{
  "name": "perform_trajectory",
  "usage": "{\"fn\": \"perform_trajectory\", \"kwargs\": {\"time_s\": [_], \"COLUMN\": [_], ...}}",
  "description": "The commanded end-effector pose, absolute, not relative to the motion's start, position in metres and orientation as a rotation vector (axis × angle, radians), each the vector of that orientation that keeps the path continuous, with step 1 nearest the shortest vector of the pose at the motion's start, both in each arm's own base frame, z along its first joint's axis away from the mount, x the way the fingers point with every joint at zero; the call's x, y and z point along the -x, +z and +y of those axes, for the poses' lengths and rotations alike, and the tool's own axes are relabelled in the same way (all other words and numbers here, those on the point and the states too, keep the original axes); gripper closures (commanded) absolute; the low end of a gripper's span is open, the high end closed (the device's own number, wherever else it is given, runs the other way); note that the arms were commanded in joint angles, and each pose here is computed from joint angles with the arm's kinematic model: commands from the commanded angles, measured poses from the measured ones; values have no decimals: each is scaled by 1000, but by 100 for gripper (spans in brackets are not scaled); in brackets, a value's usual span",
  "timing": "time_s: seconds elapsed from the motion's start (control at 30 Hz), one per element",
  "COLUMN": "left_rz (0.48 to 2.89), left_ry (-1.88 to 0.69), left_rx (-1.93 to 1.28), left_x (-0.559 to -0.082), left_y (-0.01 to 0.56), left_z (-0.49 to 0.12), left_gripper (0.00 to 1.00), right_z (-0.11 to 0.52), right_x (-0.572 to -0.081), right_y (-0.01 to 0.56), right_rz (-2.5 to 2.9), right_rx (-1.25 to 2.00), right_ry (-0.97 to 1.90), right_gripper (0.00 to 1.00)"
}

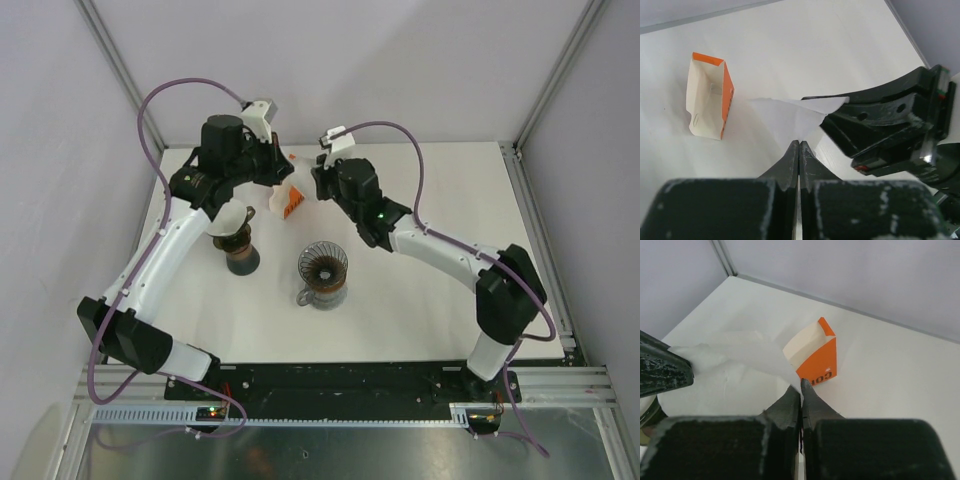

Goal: Place the coffee filter in the dripper

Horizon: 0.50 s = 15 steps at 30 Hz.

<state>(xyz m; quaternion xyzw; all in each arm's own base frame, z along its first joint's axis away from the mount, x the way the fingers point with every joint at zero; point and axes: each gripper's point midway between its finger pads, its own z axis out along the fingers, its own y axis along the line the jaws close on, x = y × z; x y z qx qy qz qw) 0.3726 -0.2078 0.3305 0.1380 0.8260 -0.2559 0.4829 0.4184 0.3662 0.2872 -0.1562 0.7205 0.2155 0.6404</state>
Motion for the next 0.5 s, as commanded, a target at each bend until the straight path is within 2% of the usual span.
{"fn": "perform_trajectory", "kwargs": {"time_s": [0.0, 0.17, 0.33, 0.47], "left_rz": [1951, 1948, 1872, 1841], "left_ry": [-573, -501, -506, -457], "left_rx": [-388, -425, -478, -471], "left_x": [-369, -375, -364, -361], "left_y": [344, 338, 369, 386], "left_z": [-202, -196, -193, -179], "left_gripper": [98, 73, 35, 22], "right_z": [342, 316, 284, 265], "right_x": [-404, -387, -366, -338], "right_y": [345, 358, 362, 371], "right_rz": [1576, 1650, 1780, 1861], "right_rx": [334, 390, 481, 527], "right_ry": [519, 469, 406, 431], "right_gripper": [100, 100, 100, 100]}}
